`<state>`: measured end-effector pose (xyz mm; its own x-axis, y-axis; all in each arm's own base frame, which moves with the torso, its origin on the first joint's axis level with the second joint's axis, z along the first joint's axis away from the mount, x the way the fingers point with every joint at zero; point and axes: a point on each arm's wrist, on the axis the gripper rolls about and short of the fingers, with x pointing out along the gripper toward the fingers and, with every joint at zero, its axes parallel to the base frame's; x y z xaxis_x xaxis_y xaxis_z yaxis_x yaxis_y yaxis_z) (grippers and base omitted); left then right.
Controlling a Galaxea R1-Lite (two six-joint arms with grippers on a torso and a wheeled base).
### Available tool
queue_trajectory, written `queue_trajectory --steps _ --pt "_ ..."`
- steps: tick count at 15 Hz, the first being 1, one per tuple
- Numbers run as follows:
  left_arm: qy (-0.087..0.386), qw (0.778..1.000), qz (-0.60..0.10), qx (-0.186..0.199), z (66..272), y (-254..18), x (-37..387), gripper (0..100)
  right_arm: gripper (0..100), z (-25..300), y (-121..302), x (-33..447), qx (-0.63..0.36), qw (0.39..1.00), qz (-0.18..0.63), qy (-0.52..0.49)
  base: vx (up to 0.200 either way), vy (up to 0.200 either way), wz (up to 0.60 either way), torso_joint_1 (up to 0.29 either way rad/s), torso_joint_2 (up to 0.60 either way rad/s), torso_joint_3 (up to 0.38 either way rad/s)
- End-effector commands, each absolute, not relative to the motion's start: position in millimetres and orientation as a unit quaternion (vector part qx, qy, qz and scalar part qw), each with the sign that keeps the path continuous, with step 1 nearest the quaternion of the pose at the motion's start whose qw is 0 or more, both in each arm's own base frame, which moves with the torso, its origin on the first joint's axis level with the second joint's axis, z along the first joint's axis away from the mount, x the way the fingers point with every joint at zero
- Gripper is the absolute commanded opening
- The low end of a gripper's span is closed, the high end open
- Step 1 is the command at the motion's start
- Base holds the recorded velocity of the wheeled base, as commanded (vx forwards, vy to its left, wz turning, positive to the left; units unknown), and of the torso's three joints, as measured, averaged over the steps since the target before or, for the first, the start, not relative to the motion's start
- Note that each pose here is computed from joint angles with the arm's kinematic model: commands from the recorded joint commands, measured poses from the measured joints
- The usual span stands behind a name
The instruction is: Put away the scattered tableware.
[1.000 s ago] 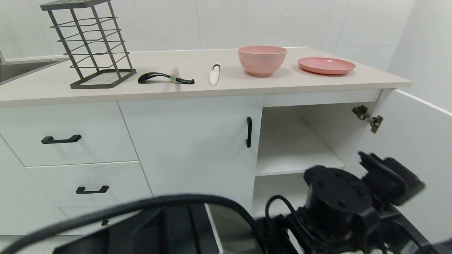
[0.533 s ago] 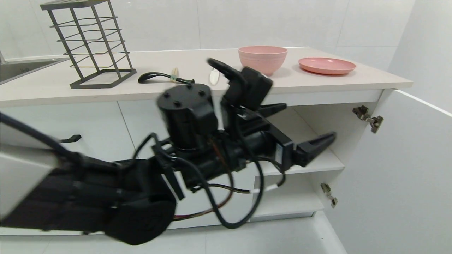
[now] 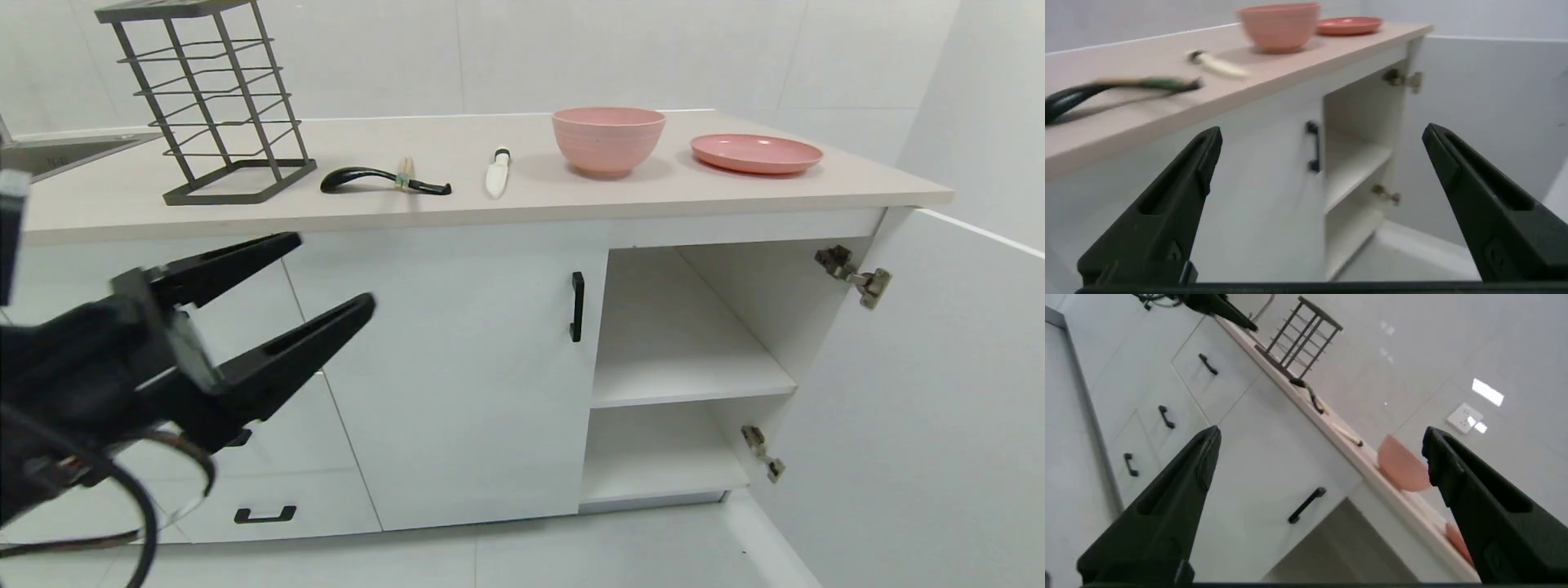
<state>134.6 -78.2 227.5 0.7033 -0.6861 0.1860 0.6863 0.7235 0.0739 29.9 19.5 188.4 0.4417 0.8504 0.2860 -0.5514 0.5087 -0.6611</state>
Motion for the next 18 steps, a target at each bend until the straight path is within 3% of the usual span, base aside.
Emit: queue_trajectory --steps 1,6,10,12,14,15,18 --pt "-0.134 0.951 -0.278 0.017 200.7 -27.8 71.6 100 100 181.5 19.3 12.2 -0.246 0.810 0.433 -0.310 0.000 0.000 0.00 0.000 0.00 0.000" --pt "-0.143 0.970 -0.195 0.019 157.7 -8.0 14.0 100 100 159.5 18.5 -11.5 -0.235 0.813 0.447 -0.289 0.000 0.000 0.00 0.000 0.00 0.000" --pt "-0.137 0.975 -0.176 0.014 124.9 -5.2 -17.1 100 100 140.2 18.2 -25.1 -0.225 0.824 0.448 -0.264 0.000 0.000 0.00 0.000 0.00 0.000" --pt "-0.108 0.981 -0.160 0.013 105.8 -5.6 -21.4 100 100 127.3 18.7 -28.5 -0.215 0.837 0.444 -0.236 0.000 0.000 0.00 0.000 0.00 0.000" --pt "-0.083 0.986 -0.142 0.012 93.5 -6.2 -24.6 100 100 105.2 18.6 -29.7 -0.180 0.878 0.410 -0.168 0.000 0.000 0.00 0.000 0.00 0.000" --pt "-0.029 0.991 -0.133 0.014 81.4 -6.0 -23.9 100 100 94.8 16.8 -27.2 -0.152 0.906 0.377 -0.118 0.000 0.000 0.00 0.000 0.00 0.000" --pt "-0.027 0.999 -0.033 0.012 82.3 -1.6 -23.6 100 100 81.9 10.5 -25.1 -0.071 0.969 0.234 -0.044 0.000 0.000 0.00 0.000 0.00 0.000"
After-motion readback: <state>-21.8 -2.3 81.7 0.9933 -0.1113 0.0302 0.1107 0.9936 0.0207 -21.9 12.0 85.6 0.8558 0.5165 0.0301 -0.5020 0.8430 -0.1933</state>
